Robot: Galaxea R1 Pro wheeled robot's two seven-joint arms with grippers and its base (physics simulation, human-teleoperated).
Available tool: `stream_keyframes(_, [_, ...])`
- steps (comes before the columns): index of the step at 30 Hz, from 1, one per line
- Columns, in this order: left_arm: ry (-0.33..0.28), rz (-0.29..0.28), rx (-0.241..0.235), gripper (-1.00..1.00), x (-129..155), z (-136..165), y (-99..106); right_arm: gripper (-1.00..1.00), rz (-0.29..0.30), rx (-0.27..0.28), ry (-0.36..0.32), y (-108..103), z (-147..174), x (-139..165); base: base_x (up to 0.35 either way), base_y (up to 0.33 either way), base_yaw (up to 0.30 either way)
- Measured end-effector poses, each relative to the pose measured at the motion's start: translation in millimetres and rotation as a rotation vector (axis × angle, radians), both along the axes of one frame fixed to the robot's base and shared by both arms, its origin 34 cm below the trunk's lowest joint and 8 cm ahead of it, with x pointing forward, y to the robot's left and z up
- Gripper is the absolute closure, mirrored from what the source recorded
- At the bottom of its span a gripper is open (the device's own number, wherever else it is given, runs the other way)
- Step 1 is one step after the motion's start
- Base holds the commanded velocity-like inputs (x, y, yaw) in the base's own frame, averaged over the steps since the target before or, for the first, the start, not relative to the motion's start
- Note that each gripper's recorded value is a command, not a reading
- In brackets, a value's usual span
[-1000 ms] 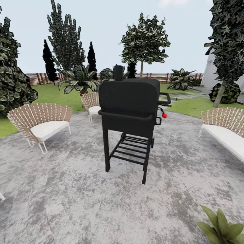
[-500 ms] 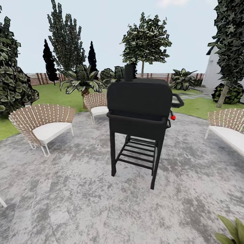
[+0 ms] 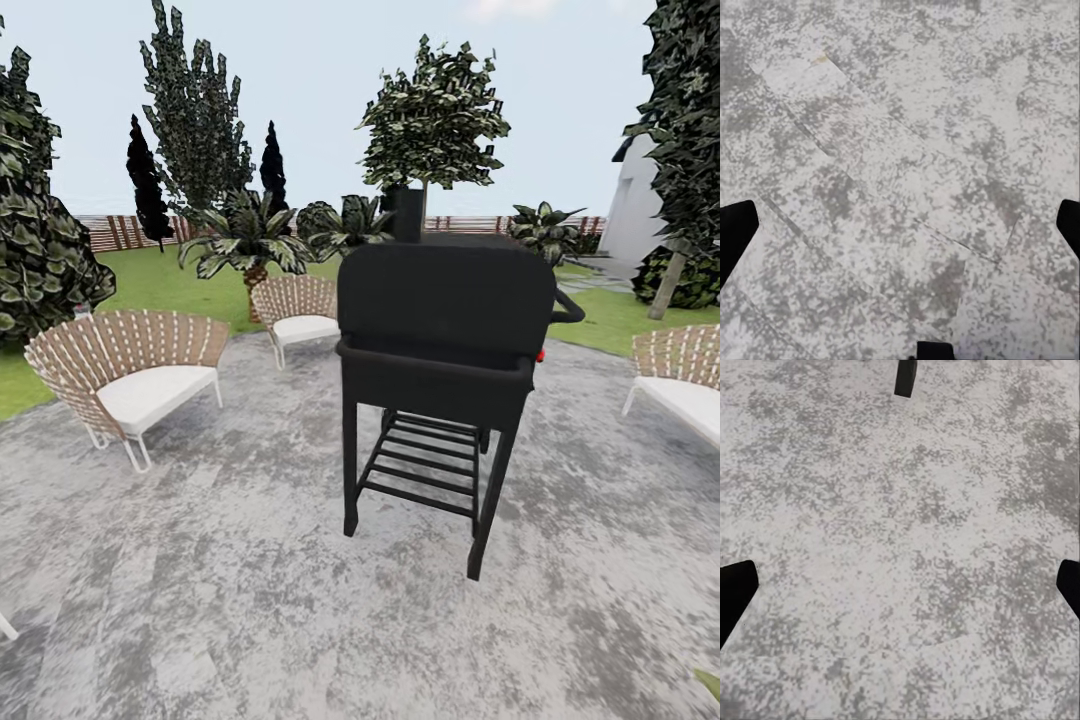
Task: Pick up the pesticide atomizer in the garden and spray insectifuge to fully cover both potted plants in the garden.
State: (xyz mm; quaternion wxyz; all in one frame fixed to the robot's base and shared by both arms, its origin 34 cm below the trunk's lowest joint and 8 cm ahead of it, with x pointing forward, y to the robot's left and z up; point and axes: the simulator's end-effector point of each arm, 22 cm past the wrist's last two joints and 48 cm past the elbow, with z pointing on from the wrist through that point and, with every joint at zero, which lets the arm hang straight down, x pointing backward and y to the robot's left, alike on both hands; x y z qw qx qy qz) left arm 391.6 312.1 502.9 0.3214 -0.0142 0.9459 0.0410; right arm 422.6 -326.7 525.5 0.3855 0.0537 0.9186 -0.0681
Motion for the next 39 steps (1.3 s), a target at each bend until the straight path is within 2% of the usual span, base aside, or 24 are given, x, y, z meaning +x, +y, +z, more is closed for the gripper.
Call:
stream_keyframes(34, [0.001, 0.002, 0.001, -1.00, -1.0, -0.2, 0.6, -1.00, 0.003, 0.000, 0.012, 0.3, -3.2, -5.2, 0.233, 0.239, 0.000])
stream_keyframes(39, [0.001, 0.002, 0.001, -1.00, -1.1, -0.2, 0.7, -1.00, 0.000, 0.000, 0.013, 0.7, -3.4, -5.4, 0.234, 0.248, 0.156])
